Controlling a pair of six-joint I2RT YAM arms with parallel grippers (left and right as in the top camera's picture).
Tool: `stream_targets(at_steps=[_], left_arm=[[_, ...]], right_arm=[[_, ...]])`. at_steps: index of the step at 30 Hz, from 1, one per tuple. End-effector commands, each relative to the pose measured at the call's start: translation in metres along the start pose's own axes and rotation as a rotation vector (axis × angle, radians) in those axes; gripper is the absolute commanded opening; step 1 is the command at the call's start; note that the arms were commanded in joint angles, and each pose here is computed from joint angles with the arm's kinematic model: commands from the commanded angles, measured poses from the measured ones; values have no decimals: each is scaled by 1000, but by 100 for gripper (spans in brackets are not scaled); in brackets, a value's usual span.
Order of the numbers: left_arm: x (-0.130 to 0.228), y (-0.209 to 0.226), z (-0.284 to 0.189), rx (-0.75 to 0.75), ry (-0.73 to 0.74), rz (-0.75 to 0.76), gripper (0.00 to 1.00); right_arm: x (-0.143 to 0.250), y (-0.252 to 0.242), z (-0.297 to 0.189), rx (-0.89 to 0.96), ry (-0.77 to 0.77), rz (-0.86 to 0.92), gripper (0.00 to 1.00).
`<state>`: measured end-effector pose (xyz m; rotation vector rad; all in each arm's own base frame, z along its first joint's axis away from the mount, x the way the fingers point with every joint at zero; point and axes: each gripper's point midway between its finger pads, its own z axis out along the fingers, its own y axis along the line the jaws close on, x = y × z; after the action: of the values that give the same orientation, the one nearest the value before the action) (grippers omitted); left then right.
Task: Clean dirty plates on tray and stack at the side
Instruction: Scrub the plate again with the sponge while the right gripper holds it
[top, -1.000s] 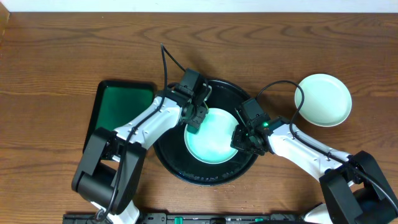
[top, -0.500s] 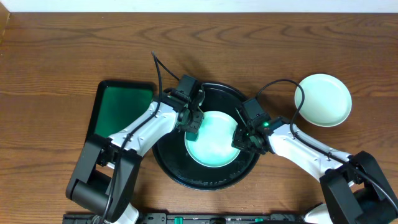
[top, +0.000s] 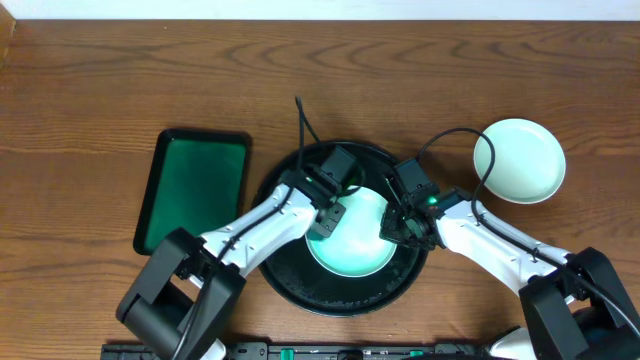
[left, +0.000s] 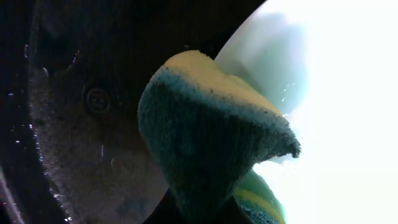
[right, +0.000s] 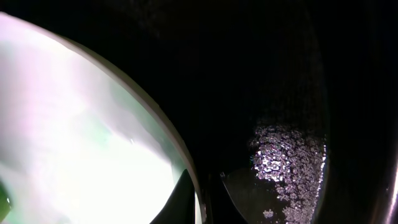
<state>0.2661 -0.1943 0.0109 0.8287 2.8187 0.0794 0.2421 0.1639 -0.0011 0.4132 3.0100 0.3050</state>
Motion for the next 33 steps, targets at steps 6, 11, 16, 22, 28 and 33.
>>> stream_targets(at_steps=[6, 11, 16, 22, 28, 33], left_arm=[[86, -144, -2, 688, 322, 75, 8], [59, -176, -25, 917, 219, 86, 7], [34, -167, -15, 858, 164, -31, 7], [7, -120, 7, 669, 104, -203, 7], [-29, -73, -8, 496, -35, -261, 7], [-45, -39, -44, 402, -100, -288, 7]], right_arm=[[19, -25, 25, 86, 63, 18, 1], [19, -25, 25, 86, 63, 18, 1], [19, -25, 25, 86, 63, 18, 1], [17, -23, 25, 81, 58, 9, 1], [14, -20, 25, 66, 45, -12, 1], [12, -18, 25, 59, 38, -19, 1]])
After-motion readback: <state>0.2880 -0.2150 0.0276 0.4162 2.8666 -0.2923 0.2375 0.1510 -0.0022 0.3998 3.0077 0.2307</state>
